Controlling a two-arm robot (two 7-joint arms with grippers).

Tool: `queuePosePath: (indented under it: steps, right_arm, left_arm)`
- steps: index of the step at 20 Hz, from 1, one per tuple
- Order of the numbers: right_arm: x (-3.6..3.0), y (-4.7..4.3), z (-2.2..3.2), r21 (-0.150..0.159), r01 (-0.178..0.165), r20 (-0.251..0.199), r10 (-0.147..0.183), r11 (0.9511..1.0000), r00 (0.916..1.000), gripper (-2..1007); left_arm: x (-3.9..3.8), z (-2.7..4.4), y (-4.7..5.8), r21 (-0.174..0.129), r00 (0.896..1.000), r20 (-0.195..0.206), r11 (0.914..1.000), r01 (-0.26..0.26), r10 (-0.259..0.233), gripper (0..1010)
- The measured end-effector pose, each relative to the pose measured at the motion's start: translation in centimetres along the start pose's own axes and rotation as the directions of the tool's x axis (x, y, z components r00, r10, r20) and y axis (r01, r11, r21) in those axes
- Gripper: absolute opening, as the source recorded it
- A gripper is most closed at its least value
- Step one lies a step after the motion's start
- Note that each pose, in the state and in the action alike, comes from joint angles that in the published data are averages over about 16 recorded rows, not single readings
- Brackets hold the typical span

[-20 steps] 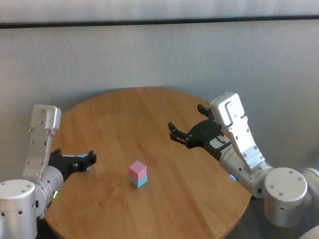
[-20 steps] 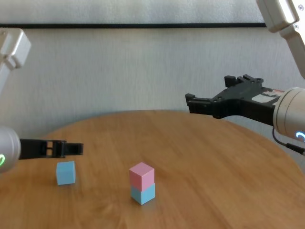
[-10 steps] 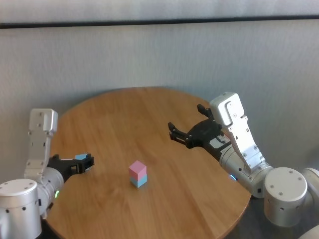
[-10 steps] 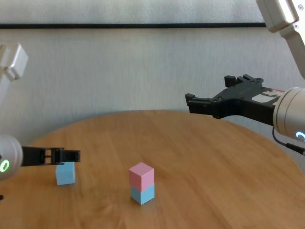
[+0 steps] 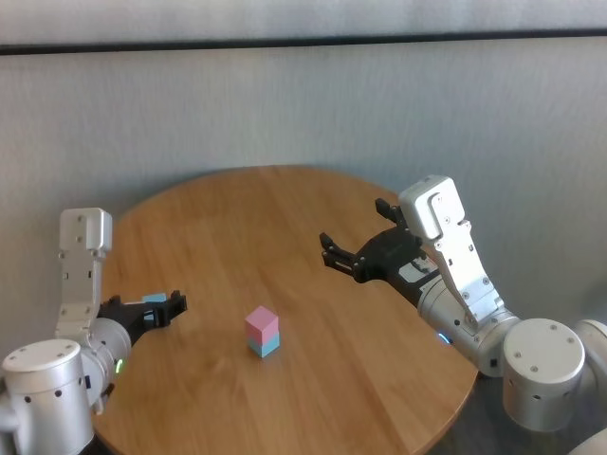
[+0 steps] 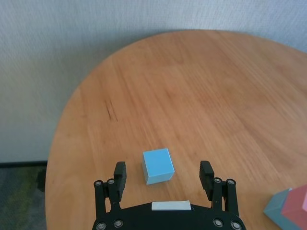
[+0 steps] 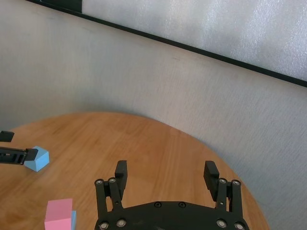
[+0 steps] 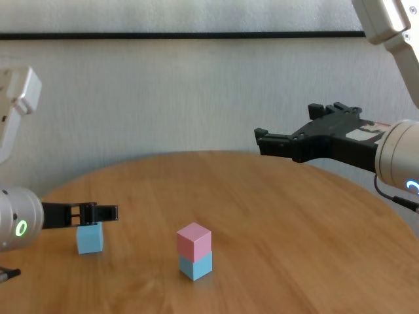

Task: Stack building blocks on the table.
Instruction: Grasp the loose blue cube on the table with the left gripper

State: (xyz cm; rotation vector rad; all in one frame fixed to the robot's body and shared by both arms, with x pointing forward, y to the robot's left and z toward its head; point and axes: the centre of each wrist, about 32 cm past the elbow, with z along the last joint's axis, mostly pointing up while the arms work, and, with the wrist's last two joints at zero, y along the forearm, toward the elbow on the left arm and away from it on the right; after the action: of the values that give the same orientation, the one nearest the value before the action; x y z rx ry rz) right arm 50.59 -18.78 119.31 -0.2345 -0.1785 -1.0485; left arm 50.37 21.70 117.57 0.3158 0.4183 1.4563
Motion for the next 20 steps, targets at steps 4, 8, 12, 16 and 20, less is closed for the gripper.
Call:
queuePosePath:
  steps: [4, 8, 12, 16, 20]
  right_arm:
    - [0.0, 0.0, 0.0, 0.0, 0.0, 0.0, 0.0, 1.0, 1.0, 1004]
    - [0.0, 0.0, 0.0, 0.0, 0.0, 0.0, 0.0, 1.0, 1.0, 1004]
    - [0.0, 0.0, 0.0, 0.0, 0.0, 0.0, 0.0, 1.0, 1.0, 1004]
    - [0.0, 0.0, 0.0, 0.0, 0.0, 0.0, 0.0, 1.0, 1.0, 1005]
    - [0.0, 0.0, 0.0, 0.0, 0.0, 0.0, 0.0, 1.0, 1.0, 1005]
  left_arm:
    - [-0.08, -0.14, -0.4, 0.005, 1.0, -0.016, 1.0, 0.0, 0.0, 1002]
    - [-0.09, -0.21, -0.9, 0.01, 1.0, -0.024, 0.9999, 0.003, -0.003, 1003]
    - [0.0, -0.25, -1.6, 0.013, 1.0, -0.016, 0.9999, 0.008, -0.008, 1002]
    - [0.21, -0.27, -2.3, 0.017, 1.0, -0.006, 0.9998, 0.011, -0.011, 1002]
    - [0.54, -0.29, -3.0, 0.02, 1.0, 0.002, 0.9997, 0.012, -0.012, 1002]
